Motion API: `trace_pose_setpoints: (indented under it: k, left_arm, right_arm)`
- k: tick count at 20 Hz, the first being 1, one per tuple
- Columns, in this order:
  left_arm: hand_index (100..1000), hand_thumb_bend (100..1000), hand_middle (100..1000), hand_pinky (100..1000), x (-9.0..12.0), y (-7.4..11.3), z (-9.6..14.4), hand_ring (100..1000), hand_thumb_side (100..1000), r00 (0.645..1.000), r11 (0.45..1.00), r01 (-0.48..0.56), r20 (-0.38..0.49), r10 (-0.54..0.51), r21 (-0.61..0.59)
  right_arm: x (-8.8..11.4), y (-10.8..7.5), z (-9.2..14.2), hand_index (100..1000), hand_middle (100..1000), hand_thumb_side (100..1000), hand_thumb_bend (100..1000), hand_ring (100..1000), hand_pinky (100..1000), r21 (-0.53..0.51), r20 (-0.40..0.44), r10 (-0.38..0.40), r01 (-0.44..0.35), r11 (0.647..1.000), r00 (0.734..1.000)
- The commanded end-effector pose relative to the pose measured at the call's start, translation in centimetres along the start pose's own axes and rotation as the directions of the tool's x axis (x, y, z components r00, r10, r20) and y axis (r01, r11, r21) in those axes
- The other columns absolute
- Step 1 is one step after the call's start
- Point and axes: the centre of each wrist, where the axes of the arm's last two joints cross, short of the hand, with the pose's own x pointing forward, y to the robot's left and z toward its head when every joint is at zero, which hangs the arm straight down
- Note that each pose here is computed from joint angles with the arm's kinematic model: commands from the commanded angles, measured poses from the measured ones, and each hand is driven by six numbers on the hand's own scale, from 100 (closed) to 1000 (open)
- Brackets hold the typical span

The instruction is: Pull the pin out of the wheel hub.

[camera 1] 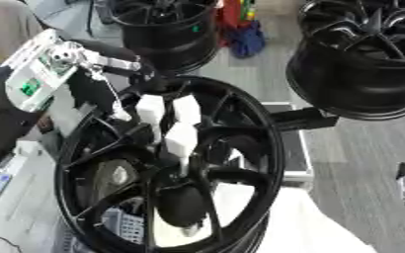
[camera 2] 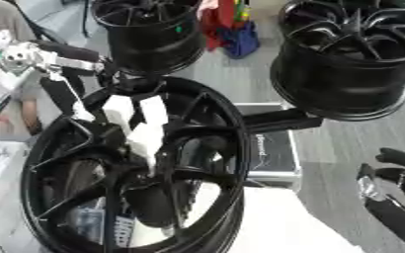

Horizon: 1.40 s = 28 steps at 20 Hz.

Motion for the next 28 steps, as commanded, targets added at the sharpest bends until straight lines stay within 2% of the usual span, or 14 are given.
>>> trace_pose_setpoints:
  k: [1, 7, 9, 10, 14, 16, 22, 28]
  left_arm:
    - [868, 346, 777, 748, -0.3, 0.5, 0.6, 698, 142, 1.0, 1.0, 0.016, -0.02, -0.016, -0.001]
    - [820, 345, 722, 717, -0.5, -0.5, -0.4, 649, 122, 1.0, 1.0, -0.015, -0.006, 0.015, -0.014]
    - [791, 342, 681, 701, -0.6, -0.9, -0.7, 616, 116, 1.0, 0.999, -0.029, 0.006, 0.03, -0.012]
    - [756, 336, 631, 683, -0.6, -1.0, -0.8, 583, 106, 0.999, 0.999, -0.036, 0.01, 0.036, -0.007]
    - [650, 275, 513, 632, -0.7, -1.2, -0.9, 492, 100, 0.998, 0.998, -0.051, 0.024, 0.05, 0.033]
    - [626, 250, 494, 621, -0.6, -1.1, -0.6, 475, 100, 0.998, 0.997, -0.054, 0.028, 0.052, 0.058]
    - [617, 248, 487, 614, -0.6, 0.7, 1.4, 469, 100, 0.997, 0.986, -0.068, 0.039, 0.063, 0.153]
    - [615, 272, 482, 610, -1.7, 2.9, 5.7, 462, 100, 0.995, 0.933, -0.097, 0.006, 0.101, 0.347]
  right_arm:
    - [0.5, -0.4, -0.4, 741, 652, 100, 210, 593, 727, 0.009, 0.026, 0.013, -0.013, 1.0, 1.0]
    - [0.5, -0.3, -0.4, 741, 652, 100, 211, 593, 727, 0.009, 0.026, 0.011, -0.011, 1.0, 1.0]
    - [0.5, -0.3, -0.4, 741, 652, 100, 211, 593, 727, 0.007, 0.026, 0.01, -0.01, 1.0, 1.0]
    - [0.5, -0.3, -0.4, 741, 652, 100, 211, 593, 727, 0.007, 0.027, 0.009, -0.01, 1.0, 1.0]
    - [0.5, -0.3, -0.4, 741, 652, 100, 212, 593, 727, 0.005, 0.026, 0.01, -0.01, 1.0, 1.0]
    - [0.5, -0.3, -0.4, 741, 652, 100, 212, 593, 727, 0.003, 0.026, 0.01, -0.01, 1.0, 1.0]
    - [0.4, -0.4, -0.4, 741, 652, 100, 212, 593, 727, 0.002, 0.025, 0.01, -0.01, 1.0, 1.0]
    - [0.4, -0.5, -0.3, 741, 652, 100, 213, 593, 727, -0.003, 0.021, 0.012, -0.011, 1.0, 1.0]
